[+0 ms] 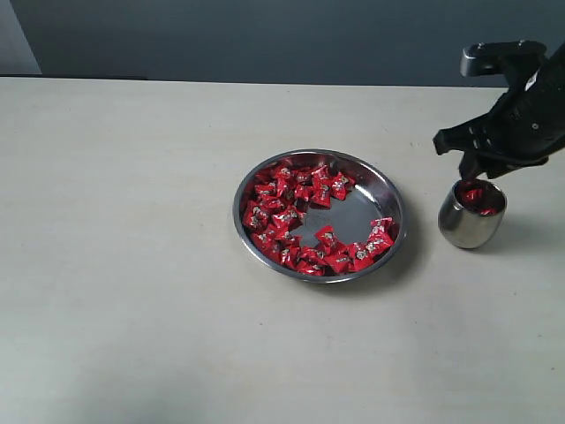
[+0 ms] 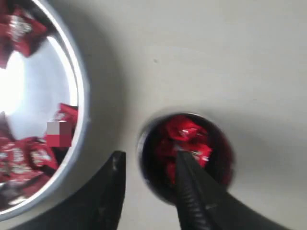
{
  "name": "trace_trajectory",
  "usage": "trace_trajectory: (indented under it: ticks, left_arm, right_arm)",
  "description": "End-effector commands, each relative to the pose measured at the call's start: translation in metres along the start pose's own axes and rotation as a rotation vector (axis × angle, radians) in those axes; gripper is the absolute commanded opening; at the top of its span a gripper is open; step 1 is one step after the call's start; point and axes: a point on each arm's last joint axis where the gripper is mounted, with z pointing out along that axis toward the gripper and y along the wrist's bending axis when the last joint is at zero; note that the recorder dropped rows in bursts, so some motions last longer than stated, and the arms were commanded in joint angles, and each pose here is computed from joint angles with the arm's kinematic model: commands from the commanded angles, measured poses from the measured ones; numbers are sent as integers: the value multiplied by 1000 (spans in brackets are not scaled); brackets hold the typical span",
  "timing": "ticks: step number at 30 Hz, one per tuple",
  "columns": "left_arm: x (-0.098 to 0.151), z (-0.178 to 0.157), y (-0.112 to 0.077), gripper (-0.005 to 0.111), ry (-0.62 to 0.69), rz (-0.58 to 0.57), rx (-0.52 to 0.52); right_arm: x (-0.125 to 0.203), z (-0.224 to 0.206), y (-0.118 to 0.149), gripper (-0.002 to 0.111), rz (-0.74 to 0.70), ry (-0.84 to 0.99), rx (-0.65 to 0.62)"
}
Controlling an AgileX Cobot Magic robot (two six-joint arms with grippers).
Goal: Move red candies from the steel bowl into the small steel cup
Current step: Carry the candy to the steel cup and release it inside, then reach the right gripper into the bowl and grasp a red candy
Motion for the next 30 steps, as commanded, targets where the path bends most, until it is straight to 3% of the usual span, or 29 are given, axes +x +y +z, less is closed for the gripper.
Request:
trace_trajectory:
  ticks: [1,3,8,15,27,30]
  left_arm:
    - [-1,0,0,0,-11,-6,3]
    - [-1,0,0,0,-11,-6,3]
    - [-1,0,0,0,-11,-6,3]
    - [-1,0,0,0,-11,-6,3]
    - [-1,0,0,0,-11,-6,3]
    - [-1,0,0,0,-11,-6,3]
  right_arm:
    - [-3,-2,40,35,-109,-58,-201]
    - [-3,7,70,35,-243,-82,-263]
    - [2,50,102,45,-371,-44,-265]
    - [12,99,104,45,-352,47,-249]
    - [18,112,124,44,-411,34,-267]
    - [18,112,124,31,-411,35,-267]
